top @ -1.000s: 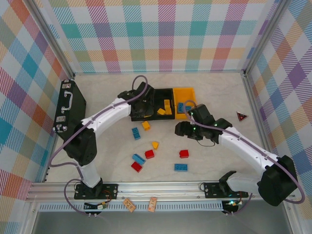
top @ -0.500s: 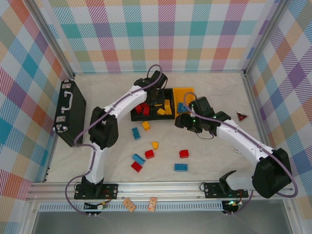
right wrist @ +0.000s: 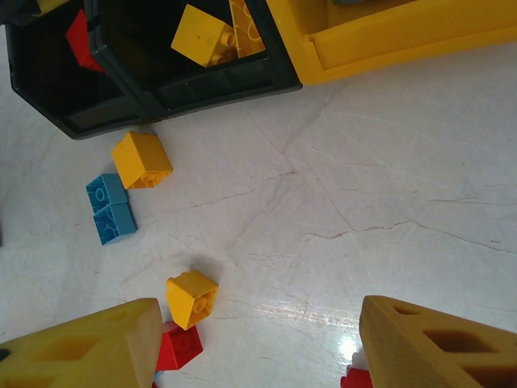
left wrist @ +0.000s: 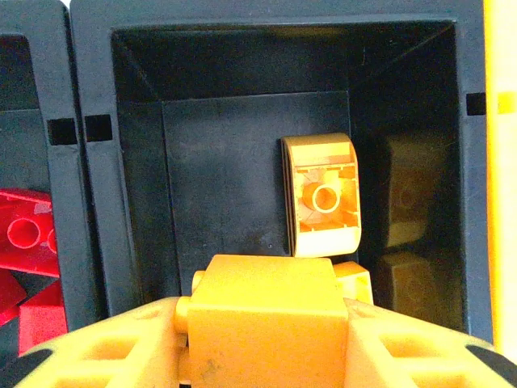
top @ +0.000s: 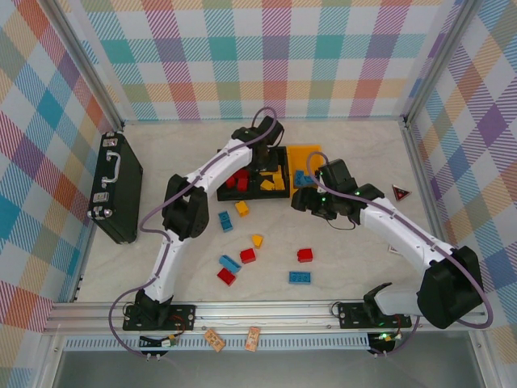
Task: Sort the legos into containers by color
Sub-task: Place the lego in the container, then pick up the lego from the bottom-center of the table.
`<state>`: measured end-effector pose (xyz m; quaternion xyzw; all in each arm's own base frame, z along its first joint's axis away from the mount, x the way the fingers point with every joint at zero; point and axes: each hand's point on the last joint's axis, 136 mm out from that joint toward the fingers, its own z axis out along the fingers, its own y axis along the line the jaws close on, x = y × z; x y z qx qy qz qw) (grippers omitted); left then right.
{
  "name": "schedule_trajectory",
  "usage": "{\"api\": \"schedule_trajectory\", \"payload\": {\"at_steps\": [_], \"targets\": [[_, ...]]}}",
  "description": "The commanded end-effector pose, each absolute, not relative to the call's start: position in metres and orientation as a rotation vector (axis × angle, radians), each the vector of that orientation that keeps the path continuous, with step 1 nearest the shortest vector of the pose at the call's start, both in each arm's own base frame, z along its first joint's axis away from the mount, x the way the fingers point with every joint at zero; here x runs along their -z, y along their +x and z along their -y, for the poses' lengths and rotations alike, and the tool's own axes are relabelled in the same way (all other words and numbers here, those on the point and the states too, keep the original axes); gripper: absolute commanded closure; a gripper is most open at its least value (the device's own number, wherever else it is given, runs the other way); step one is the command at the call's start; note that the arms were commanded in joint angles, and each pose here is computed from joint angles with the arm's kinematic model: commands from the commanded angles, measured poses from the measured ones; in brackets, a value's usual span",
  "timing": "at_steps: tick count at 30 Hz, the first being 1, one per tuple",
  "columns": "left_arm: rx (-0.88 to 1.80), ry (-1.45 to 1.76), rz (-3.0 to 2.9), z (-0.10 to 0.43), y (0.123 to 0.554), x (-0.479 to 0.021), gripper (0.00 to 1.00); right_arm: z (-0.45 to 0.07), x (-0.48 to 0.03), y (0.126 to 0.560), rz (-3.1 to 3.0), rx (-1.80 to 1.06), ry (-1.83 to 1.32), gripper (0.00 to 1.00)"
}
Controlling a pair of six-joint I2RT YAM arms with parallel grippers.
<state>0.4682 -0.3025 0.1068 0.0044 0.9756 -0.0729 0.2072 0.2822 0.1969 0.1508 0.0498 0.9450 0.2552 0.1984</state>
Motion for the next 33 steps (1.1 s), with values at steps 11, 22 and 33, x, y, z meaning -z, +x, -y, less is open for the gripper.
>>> {"api": "schedule_trajectory", "payload": {"at_steps": [11, 22, 33], "targets": [[0.286, 0.073, -2.661, 0.315, 0.453, -0.153, 0.45, -0.194, -0.153, 0.277, -2.635, -0.732, 0.145, 0.34], [0.441, 0.132, -2.619, 0.31, 0.394, -0.187, 0.44, -0.179, -0.144, 0.255, -2.682, -0.678, 0.137, 0.34], [0.553, 0.115, -2.647, 0.268, 0.317, -0.163, 0.44, -0.169, -0.109, 0.223, -2.804, -0.595, 0.137, 0.34]]}}
